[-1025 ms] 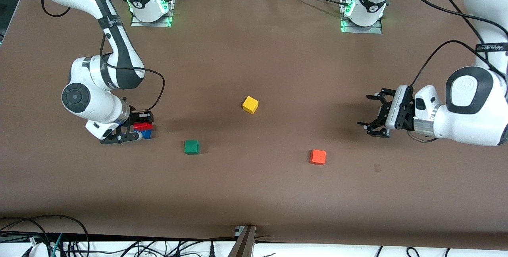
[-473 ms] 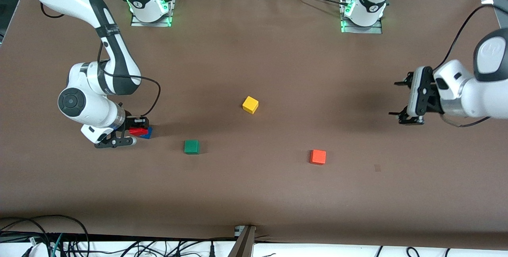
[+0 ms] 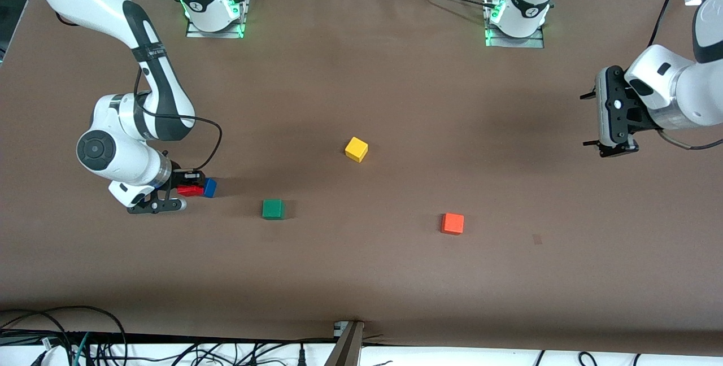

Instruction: Pass red block to right arm, stack on blue

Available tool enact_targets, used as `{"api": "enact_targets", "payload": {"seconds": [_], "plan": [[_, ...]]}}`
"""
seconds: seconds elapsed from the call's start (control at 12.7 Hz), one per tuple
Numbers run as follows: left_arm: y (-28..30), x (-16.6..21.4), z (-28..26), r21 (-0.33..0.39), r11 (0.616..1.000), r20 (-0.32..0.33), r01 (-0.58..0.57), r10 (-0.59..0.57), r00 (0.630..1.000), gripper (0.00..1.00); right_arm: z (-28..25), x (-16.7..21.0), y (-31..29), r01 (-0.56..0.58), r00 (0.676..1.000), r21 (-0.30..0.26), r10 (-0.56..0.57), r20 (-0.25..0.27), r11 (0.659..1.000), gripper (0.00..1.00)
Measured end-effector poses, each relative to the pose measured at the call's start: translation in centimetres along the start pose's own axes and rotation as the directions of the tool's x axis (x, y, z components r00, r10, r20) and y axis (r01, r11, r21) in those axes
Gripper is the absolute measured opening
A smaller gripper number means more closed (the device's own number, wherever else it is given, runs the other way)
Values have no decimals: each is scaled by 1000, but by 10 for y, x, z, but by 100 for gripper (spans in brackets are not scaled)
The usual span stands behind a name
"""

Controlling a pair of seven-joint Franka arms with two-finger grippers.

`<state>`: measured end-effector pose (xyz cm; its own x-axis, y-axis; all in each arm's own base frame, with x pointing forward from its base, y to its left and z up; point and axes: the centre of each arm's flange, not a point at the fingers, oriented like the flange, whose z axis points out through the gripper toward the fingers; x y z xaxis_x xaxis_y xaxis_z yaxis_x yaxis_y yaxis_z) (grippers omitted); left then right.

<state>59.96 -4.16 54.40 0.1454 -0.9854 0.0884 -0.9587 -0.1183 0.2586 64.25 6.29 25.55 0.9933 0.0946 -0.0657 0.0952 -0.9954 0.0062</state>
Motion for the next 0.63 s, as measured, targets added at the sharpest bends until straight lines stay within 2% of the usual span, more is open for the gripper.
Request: {"api": "enact_targets", "payload": {"seconds": [0.24, 0.32, 0.47, 0.63], "plan": [[12, -5, -19, 49, 984, 24, 172, -173, 985, 100, 6, -1, 0, 0, 1000, 0, 0, 9, 1000, 57], [16, -8, -26, 85, 973, 58, 214, -220, 974, 100, 8, -2, 0, 0, 1000, 0, 0, 14, 1000, 57], [30, 5, -41, 164, 945, 108, 282, -301, 947, 100, 11, -3, 0, 0, 1000, 0, 0, 20, 1000, 57], [46, 28, -50, 217, 906, 107, 363, -392, 914, 100, 12, -4, 0, 0, 1000, 0, 0, 22, 1000, 57]]}}
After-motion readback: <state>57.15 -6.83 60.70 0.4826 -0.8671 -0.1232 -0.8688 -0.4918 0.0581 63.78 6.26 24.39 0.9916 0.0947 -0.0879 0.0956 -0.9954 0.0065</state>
